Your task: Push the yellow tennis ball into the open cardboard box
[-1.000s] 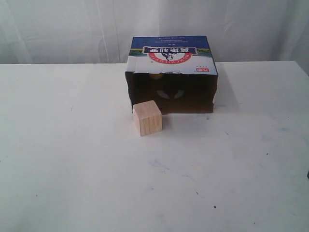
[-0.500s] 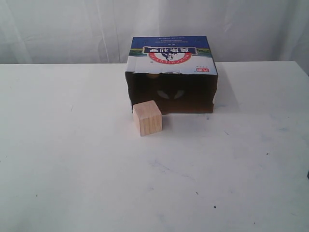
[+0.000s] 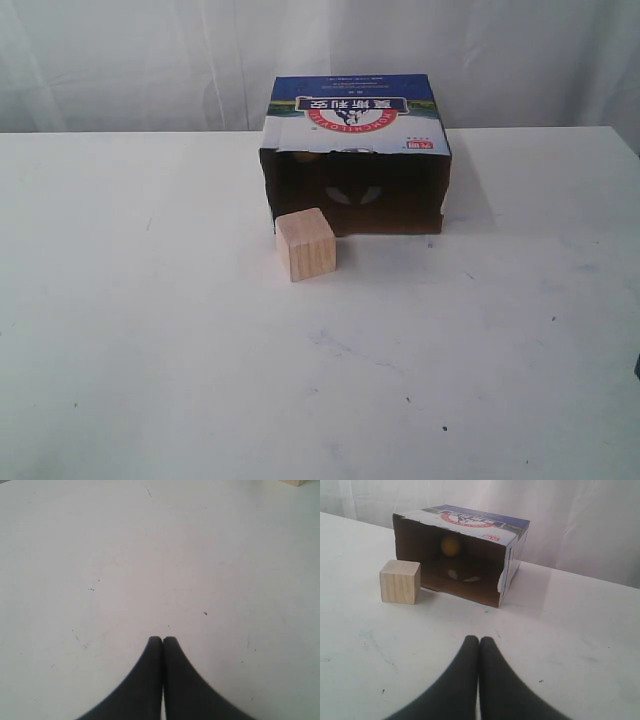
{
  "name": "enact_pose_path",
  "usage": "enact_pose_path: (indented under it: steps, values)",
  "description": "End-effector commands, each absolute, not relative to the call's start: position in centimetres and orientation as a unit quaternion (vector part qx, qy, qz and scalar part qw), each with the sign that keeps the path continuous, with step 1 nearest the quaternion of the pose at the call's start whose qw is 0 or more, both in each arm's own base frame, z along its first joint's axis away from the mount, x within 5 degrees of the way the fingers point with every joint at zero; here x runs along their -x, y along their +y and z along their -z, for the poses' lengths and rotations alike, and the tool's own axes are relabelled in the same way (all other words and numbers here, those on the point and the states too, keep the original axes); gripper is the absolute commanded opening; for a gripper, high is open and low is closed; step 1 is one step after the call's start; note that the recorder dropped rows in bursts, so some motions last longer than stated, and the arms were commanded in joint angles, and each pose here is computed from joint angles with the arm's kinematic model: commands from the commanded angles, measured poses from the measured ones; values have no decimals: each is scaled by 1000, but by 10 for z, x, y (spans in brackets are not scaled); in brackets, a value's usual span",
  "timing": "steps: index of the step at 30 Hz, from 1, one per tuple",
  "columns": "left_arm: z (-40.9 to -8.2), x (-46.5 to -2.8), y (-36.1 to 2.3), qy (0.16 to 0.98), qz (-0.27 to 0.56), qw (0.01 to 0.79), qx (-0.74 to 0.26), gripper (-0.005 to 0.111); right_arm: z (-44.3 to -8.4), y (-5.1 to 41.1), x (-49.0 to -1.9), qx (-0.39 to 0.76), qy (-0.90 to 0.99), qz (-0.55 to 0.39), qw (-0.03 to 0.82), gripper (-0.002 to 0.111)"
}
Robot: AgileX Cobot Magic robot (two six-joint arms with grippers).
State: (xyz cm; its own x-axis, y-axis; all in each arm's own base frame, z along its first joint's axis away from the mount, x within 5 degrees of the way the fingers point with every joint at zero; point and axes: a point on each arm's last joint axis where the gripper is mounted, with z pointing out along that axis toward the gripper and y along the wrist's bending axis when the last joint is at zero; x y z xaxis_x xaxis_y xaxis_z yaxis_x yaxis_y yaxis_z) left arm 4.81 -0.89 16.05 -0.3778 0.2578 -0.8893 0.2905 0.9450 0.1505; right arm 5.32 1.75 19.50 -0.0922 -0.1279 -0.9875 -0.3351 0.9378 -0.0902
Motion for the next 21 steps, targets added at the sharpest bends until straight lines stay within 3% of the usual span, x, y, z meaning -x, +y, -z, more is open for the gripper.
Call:
enact_pose_path:
  steps: [1, 21]
  values:
    - [-158, -47, -9, 832, 14, 528, -169, 0, -193, 17, -53, 156, 736, -77, 654, 0]
    - [-158, -47, -9, 832, 14, 528, -169, 0, -194, 17, -53, 152, 736, -83, 655, 0]
